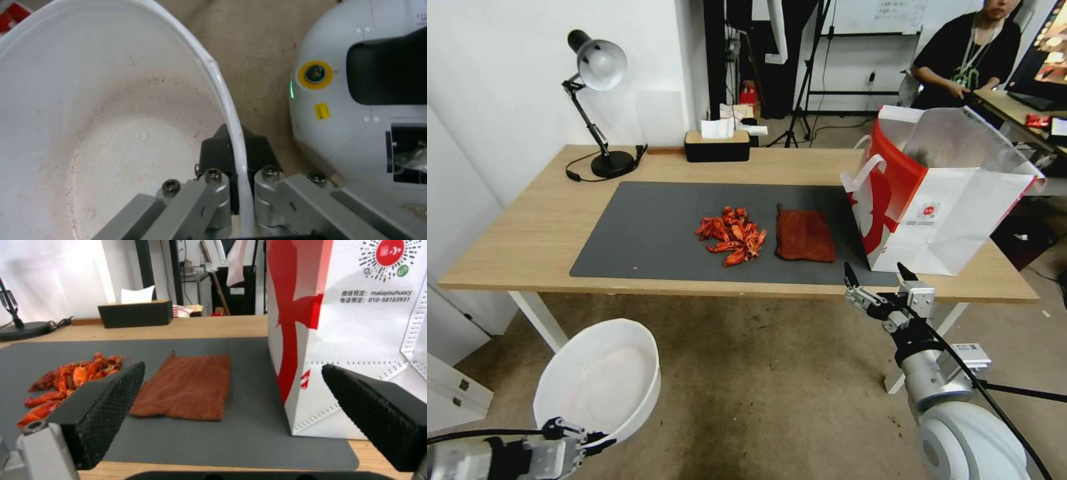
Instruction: Sweep shrimp from table into container with towel, then put container into takeout bag.
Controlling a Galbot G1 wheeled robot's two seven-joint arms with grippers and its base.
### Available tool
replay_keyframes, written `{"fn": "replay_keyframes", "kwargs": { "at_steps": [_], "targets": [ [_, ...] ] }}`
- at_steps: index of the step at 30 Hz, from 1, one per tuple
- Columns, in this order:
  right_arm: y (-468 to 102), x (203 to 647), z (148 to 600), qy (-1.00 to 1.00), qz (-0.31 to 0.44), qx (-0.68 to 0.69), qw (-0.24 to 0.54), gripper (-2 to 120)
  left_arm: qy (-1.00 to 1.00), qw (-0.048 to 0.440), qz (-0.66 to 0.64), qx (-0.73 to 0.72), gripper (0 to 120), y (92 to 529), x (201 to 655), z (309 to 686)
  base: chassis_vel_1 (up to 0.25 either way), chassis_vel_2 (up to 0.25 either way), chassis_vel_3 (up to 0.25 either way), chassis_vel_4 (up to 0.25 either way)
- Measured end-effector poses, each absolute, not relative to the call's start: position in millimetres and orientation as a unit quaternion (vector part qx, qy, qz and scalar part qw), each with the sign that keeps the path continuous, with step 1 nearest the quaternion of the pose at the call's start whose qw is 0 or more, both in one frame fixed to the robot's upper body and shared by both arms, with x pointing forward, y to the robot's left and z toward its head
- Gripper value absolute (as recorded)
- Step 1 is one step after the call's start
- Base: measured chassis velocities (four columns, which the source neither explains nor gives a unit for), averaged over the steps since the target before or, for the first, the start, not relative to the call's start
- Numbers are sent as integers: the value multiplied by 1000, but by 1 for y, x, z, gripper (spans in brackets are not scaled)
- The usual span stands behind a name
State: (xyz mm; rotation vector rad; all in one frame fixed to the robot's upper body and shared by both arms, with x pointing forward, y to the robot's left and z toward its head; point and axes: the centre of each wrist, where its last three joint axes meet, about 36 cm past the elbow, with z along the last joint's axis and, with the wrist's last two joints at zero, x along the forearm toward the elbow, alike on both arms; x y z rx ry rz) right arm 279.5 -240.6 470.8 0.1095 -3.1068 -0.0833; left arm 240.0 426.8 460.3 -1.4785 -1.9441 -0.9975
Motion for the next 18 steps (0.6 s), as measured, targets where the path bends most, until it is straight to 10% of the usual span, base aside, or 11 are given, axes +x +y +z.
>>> {"fn": "replay_keyframes", "kwargs": {
  "at_steps": [18],
  "targets": [
    [-241,287,464,-999,-18,28,19,100,-678,220,-412,-568,0,413,306,432,0,0,0,0]
  ]
}}
